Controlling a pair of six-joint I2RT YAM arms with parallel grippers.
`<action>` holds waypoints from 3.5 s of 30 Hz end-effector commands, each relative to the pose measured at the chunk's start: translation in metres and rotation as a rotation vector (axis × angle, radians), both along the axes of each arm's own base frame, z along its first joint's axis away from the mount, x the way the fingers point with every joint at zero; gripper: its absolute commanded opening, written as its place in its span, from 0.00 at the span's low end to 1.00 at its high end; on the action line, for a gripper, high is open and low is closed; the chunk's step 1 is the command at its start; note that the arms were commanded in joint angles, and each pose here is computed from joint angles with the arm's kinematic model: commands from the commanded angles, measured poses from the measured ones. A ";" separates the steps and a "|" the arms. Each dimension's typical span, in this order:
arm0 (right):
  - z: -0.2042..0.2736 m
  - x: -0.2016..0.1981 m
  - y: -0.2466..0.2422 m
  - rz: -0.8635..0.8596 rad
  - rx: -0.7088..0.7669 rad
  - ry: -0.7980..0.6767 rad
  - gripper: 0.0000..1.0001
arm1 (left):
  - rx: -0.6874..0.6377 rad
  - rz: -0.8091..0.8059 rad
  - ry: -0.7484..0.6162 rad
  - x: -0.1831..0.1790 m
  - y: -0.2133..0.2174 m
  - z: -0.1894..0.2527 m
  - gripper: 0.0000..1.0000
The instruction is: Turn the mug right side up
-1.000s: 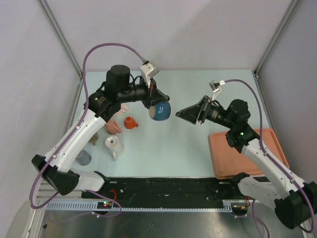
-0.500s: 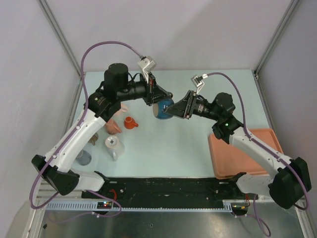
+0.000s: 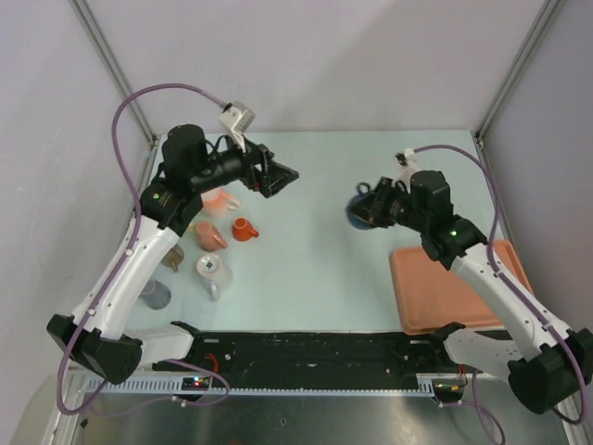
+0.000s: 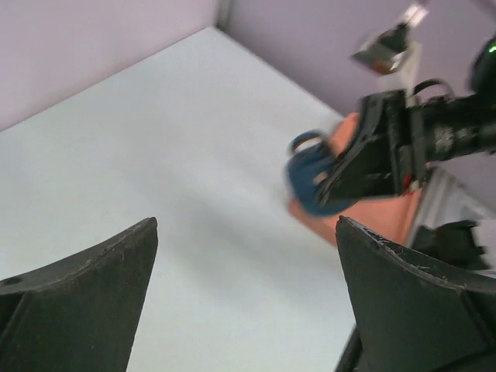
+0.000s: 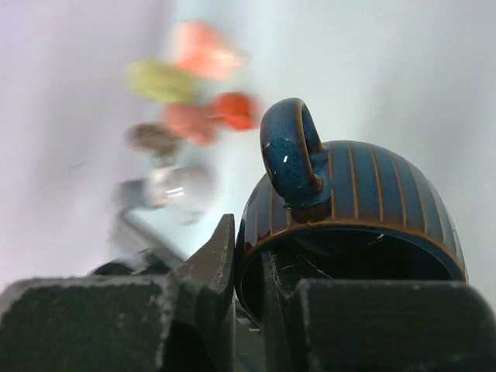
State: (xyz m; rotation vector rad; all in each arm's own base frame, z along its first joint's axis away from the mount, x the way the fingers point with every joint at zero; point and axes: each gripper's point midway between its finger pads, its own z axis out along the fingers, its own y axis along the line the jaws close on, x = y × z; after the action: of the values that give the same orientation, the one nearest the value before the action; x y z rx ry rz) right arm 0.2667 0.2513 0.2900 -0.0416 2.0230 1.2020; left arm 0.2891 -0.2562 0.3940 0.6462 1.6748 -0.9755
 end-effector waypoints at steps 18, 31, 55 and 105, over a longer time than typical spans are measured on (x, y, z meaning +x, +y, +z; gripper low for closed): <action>-0.188 -0.034 -0.183 -0.405 -0.935 0.502 0.00 | 1.004 -0.213 -0.169 -0.053 0.137 -0.222 0.81; -0.231 -0.021 -0.186 -0.442 -0.748 0.551 0.01 | 1.399 -0.733 -0.400 -0.120 0.193 -0.297 0.82; -0.155 -0.024 -0.170 -0.426 -0.562 0.390 0.72 | 1.697 -1.246 -0.594 -0.120 0.234 -0.345 0.70; 0.080 -0.044 0.091 0.342 0.211 -0.488 0.98 | 0.312 -0.291 -0.272 -0.056 0.009 -0.011 0.00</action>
State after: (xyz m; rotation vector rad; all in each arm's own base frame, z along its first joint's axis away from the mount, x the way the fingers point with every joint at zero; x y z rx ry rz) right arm 0.2258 0.3284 0.3000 -0.4731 1.7627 1.3603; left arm 0.2442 -0.2298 0.3295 1.3072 1.6277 -0.6550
